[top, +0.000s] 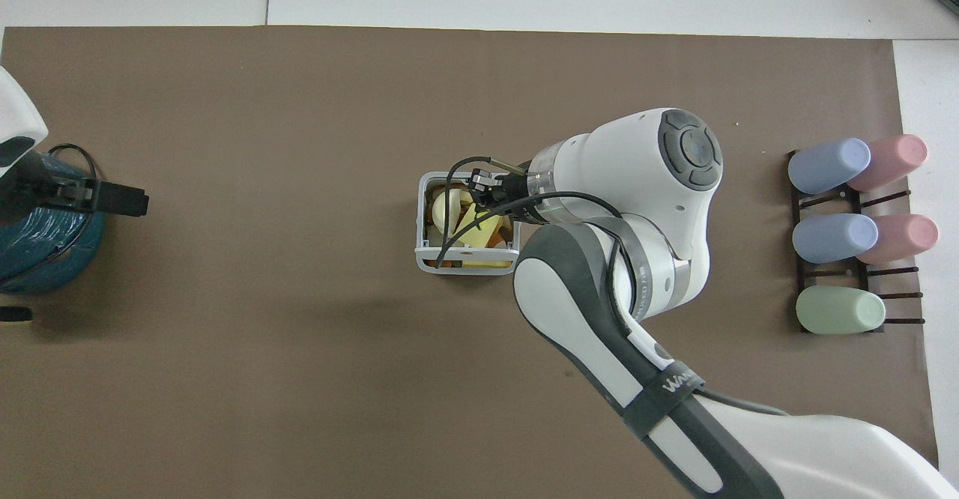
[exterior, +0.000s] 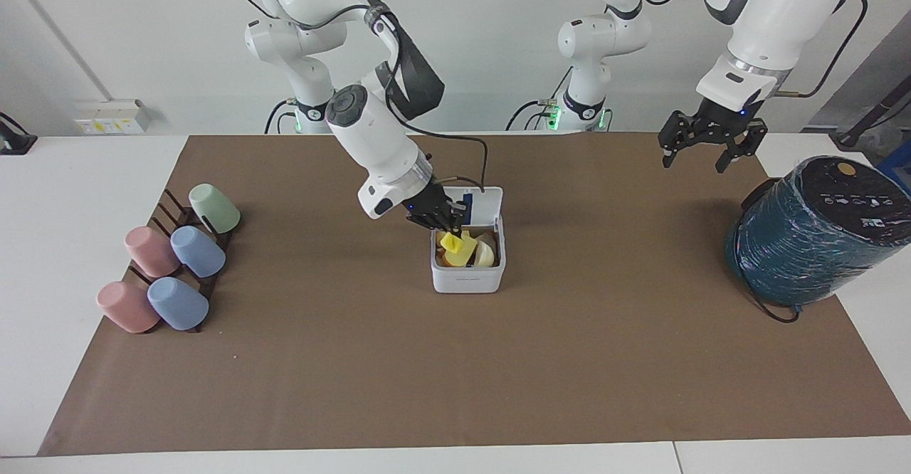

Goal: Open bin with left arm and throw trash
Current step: 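Release the yellow trash into the open bin with the right gripper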

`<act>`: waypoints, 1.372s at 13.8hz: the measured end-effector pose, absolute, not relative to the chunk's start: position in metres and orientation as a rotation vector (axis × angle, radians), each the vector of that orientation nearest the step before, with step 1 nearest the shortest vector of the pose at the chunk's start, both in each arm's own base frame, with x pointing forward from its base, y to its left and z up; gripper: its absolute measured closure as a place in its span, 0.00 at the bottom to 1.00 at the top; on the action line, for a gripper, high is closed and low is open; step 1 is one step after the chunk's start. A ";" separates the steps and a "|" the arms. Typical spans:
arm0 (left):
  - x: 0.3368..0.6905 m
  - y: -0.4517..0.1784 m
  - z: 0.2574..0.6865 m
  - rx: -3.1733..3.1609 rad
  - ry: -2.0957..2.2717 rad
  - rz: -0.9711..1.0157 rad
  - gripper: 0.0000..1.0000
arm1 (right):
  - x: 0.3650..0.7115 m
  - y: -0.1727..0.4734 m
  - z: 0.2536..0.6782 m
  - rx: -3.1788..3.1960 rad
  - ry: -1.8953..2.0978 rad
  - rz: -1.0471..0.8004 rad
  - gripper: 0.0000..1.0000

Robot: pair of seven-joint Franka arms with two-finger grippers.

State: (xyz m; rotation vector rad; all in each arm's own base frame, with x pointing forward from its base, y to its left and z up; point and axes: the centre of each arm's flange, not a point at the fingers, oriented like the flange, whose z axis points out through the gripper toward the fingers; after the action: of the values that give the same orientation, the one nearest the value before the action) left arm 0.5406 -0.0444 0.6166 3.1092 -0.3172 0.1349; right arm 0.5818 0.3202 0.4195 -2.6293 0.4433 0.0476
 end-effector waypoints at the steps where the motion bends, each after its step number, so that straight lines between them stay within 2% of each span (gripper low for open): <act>1: 0.542 -0.041 0.624 3.109 -0.310 0.120 0.00 | 0.580 0.327 0.414 -2.627 0.458 0.057 0.96; 2: 0.545 -0.035 0.630 3.108 -0.297 0.114 0.00 | 0.579 0.331 0.410 -2.627 0.465 0.060 0.91; 3: 0.549 -0.031 0.633 3.106 -0.289 0.110 0.00 | 0.578 0.332 0.408 -2.627 0.468 0.062 0.91; 5: 0.554 -0.032 0.630 3.102 -0.294 0.096 0.00 | 0.579 0.331 0.407 -2.627 0.470 0.062 0.72; 8: 0.564 -0.042 0.619 3.091 -0.325 0.069 0.00 | 0.580 0.331 0.409 -2.624 0.470 0.055 0.40; 9: 0.566 -0.047 0.619 3.088 -0.339 0.070 0.00 | 0.580 0.331 0.411 -2.622 0.469 0.050 0.25; 11: 0.567 -0.052 0.621 3.087 -0.350 0.075 0.00 | 0.582 0.327 0.424 -2.637 0.447 0.000 0.05; 12: 0.567 -0.053 0.622 3.088 -0.352 0.073 0.00 | 0.587 0.315 0.437 -2.688 0.409 -0.091 0.00; 15: 0.563 -0.059 0.622 3.095 -0.307 0.033 0.00 | 0.612 0.242 0.482 -2.879 0.332 -0.400 0.00; 17: 0.562 -0.051 0.622 3.103 -0.231 0.024 0.00 | 0.618 0.193 0.507 -2.951 0.314 -0.473 0.00; 19: 0.560 -0.043 0.623 3.106 -0.200 0.004 0.00 | 0.615 0.154 0.533 -3.004 0.260 -0.464 0.00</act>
State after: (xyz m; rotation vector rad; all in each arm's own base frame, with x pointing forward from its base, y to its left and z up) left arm 0.5597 -0.0428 0.6232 3.1056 -0.2004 0.0044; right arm 0.6146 0.1540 0.5334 -3.0038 0.2600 -0.4636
